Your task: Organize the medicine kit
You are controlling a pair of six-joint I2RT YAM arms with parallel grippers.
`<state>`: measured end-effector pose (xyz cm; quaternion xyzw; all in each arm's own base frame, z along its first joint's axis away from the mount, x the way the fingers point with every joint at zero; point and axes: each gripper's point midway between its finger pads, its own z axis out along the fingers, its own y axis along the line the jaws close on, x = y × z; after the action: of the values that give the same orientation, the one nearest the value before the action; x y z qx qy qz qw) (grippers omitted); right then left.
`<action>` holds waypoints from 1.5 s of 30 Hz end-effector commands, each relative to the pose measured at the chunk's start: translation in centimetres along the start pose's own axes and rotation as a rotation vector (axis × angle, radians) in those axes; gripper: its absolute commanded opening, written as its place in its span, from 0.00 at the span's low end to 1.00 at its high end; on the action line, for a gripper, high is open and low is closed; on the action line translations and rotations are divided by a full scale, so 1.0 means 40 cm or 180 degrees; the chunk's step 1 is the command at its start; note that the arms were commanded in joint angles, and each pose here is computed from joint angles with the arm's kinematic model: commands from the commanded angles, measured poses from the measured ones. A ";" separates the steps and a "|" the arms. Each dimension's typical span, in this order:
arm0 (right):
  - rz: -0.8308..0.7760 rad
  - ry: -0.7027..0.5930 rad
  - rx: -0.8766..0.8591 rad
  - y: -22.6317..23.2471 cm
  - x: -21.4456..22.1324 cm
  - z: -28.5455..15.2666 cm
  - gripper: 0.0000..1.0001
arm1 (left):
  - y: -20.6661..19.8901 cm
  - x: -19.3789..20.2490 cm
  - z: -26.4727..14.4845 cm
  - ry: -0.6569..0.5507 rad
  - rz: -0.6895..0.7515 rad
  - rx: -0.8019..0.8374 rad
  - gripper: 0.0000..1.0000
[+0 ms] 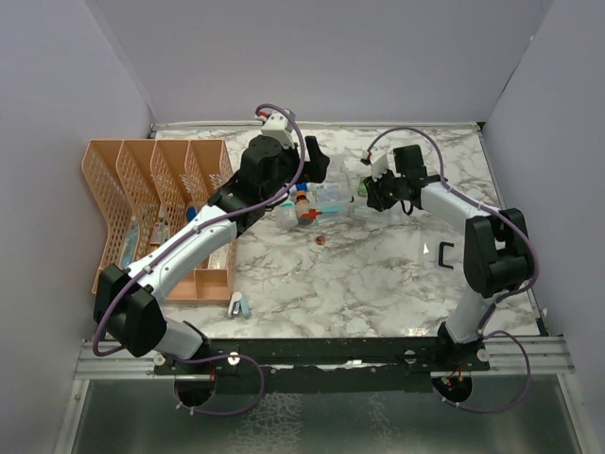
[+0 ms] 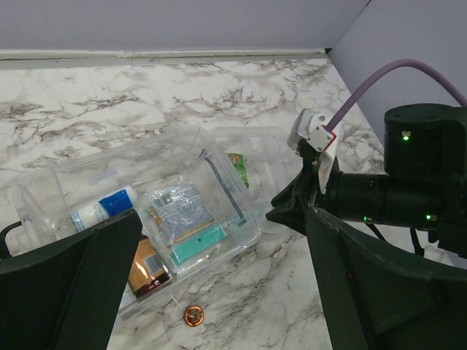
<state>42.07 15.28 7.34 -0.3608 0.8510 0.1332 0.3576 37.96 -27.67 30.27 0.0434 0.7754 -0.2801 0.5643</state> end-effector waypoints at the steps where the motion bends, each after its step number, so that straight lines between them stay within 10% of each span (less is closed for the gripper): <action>1: 0.0535 -0.0334 0.0319 -0.005 -0.072 -0.082 0.28 | -0.014 -0.046 -0.029 -0.0175 0.0126 0.0039 0.98; 18: 0.1765 -0.0804 0.0046 0.197 -0.027 -0.219 0.44 | 0.066 -0.257 -0.181 -0.0871 0.0711 -0.0667 0.99; 45: 0.1527 -0.0259 0.1174 0.418 -0.018 0.123 0.58 | 0.060 -0.344 -0.291 -0.1266 0.0758 -0.0672 0.99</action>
<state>31.71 30.86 4.03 -0.1175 0.9045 0.1188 0.3923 34.45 -17.49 42.47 0.0306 0.6830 -0.1356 0.7171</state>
